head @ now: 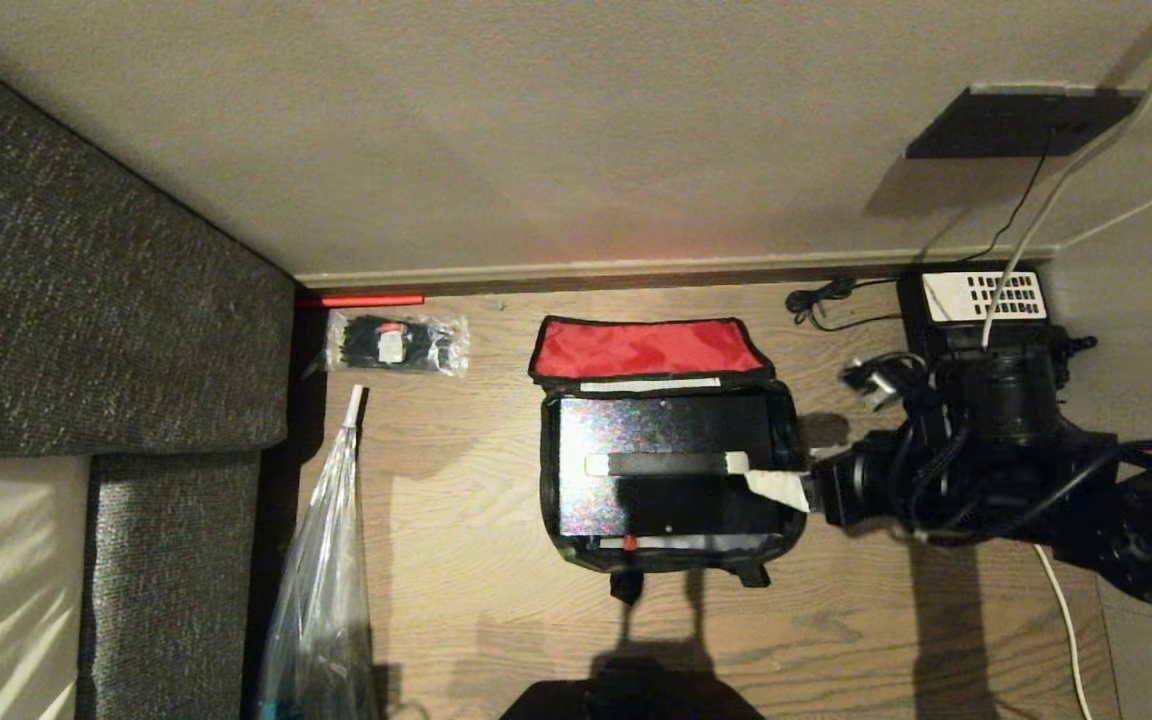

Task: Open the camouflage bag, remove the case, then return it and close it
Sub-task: Grip the handle

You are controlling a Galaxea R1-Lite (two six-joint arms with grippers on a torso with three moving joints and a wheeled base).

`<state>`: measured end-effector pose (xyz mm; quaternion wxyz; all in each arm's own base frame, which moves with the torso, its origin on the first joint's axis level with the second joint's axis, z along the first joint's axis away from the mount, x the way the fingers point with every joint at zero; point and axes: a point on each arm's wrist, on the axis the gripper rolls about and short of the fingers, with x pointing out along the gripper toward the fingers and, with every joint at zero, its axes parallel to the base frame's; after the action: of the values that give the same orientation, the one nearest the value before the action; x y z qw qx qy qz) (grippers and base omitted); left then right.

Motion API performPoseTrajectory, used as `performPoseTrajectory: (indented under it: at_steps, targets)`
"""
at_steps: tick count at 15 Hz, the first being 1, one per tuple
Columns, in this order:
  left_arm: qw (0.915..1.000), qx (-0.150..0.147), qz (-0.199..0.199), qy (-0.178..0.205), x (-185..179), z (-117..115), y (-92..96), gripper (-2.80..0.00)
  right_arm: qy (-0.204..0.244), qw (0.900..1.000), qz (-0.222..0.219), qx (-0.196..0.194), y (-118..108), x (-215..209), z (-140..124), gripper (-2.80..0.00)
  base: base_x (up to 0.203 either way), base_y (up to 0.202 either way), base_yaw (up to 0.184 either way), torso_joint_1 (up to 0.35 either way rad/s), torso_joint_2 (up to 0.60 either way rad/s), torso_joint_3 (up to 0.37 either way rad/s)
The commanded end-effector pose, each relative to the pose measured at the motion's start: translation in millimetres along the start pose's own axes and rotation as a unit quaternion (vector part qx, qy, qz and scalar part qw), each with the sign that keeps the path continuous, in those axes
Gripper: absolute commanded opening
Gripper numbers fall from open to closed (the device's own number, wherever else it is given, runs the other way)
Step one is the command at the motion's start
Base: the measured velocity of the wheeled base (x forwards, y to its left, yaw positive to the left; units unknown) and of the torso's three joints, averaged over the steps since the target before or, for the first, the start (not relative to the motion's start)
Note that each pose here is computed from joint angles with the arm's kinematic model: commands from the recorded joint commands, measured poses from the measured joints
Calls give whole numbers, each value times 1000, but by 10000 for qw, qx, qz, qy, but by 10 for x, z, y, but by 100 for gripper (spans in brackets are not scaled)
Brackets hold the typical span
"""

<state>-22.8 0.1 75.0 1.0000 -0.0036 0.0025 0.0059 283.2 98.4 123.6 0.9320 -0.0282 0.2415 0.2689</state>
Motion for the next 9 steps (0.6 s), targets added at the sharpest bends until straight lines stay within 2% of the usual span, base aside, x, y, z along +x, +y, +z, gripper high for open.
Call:
performPoseTrajectory:
  at_steps: [1, 3, 4, 6, 7, 9]
  targets:
    - [10000, -2, 3, 13, 2, -8, 0, -280, 467, 9840, -1135, -1289, 63, -39, -143, 0, 0, 0, 0, 0, 0, 0]
    - [10000, -2, 3, 13, 2, -8, 0, -280, 919, 9703, -1418, -1729, 260, 56, -311, 0, 0, 0, 0, 0, 0, 0]
    - [10000, -2, 3, 13, 2, -8, 0, -280, 999, 9619, -1719, -1879, 345, 107, -345, 0, 0, 0, 0, 0, 0, 0]
    - [10000, 5, 3, 13, 2, -8, 0, -280, 952, 9376, -2489, -2234, 606, 253, -357, 0, 0, 0, 0, 0, 0, 0]
    - [10000, -2, 3, 13, 2, -8, 0, -280, 959, 9316, -2537, -2420, 720, 321, -395, 0, 0, 0, 0, 0, 0, 0]
    - [10000, -2, 3, 13, 2, -8, 0, -280, 725, 9282, -2540, -2620, 907, 413, -405, 0, 0, 0, 0, 0, 0, 0]
